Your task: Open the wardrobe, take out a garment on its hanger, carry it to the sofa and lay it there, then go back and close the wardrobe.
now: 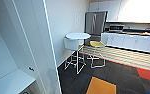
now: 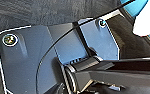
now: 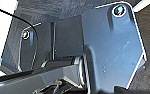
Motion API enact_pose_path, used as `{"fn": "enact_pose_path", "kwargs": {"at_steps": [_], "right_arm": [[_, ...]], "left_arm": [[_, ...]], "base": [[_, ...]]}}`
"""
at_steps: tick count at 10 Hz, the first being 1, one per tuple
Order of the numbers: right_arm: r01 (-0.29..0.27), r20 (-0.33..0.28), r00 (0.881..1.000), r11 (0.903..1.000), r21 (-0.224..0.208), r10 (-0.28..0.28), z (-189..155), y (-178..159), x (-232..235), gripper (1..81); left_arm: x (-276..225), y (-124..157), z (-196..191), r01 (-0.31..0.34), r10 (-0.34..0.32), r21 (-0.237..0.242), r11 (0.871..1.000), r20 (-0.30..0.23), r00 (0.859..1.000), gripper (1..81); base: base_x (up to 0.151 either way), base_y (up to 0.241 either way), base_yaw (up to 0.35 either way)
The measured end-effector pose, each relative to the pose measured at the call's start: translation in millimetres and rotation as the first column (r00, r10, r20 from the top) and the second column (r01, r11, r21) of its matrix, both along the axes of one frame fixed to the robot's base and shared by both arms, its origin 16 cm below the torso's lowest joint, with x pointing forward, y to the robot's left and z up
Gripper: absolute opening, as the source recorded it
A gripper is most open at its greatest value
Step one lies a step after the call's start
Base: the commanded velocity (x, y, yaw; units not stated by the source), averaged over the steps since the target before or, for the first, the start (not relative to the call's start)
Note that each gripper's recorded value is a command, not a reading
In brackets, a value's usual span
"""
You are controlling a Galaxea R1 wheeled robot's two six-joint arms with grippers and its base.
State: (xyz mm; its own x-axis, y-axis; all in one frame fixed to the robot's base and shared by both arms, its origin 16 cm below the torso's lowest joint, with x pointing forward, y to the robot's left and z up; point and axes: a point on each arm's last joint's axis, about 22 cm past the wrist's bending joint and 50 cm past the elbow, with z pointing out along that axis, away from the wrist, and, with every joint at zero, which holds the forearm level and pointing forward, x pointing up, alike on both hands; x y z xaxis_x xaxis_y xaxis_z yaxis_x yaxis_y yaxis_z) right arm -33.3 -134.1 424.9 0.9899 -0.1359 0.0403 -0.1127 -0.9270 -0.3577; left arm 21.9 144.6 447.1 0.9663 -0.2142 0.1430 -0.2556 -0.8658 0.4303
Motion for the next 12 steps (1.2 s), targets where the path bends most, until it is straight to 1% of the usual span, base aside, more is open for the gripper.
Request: {"fn": "enact_pose_path", "kwargs": {"at_steps": [1, 2, 4, 8, 11, 12], "right_arm": [[-0.004, -0.010, 1.000, 1.0000, -0.001, 0.004, -0.1, -0.8, -4.2, 81.1], [-0.004, -0.007, 1.000, 0.9999, -0.010, 0.004, -1.2, -5.1, -2.3, 81.1], [-0.020, -0.029, 0.999, 0.9996, -0.020, 0.019, -2.6, -10.5, -8.5, 81.1], [-0.040, -0.017, 0.999, 0.9989, -0.022, 0.040, -3.0, -11.0, -4.3, 81.1], [-0.046, -0.019, 0.999, 0.9985, -0.029, 0.045, -3.7, -16.1, -5.0, 81.1], [-0.048, -0.024, 0.999, 0.9981, -0.038, 0.047, -4.6, -20.9, -5.9, 81.1]], "left_arm": [[0.2, 4.5, -4.6, -0.001, 0.001, 0.021, 1.000, 0.000, 1.000, 81.1], [-1.9, 8.1, -8.6, -0.001, 0.001, 0.040, 0.999, -0.004, 1.000, 81.1], [-5.1, 10.5, -13.0, -0.010, 0.011, 0.061, 0.998, -0.012, 1.000, 81.1], [-19.1, 7.2, -13.0, -0.045, 0.047, 0.058, 0.997, -0.046, 0.998, 81.1], [-18.9, 0.1, -12.1, -0.056, 0.058, 0.048, 0.997, -0.051, 0.997, 81.1], [-18.5, -4.0, -11.6, -0.055, 0.057, 0.044, 0.998, -0.050, 0.997, 81.1]], "base": [[0.000, 0.000, 0.266], [0.000, 0.000, 0.268], [0.000, 0.000, 0.268], [0.000, 0.000, 0.270], [0.000, 0.000, 0.306], [0.000, 0.000, 0.314]]}}
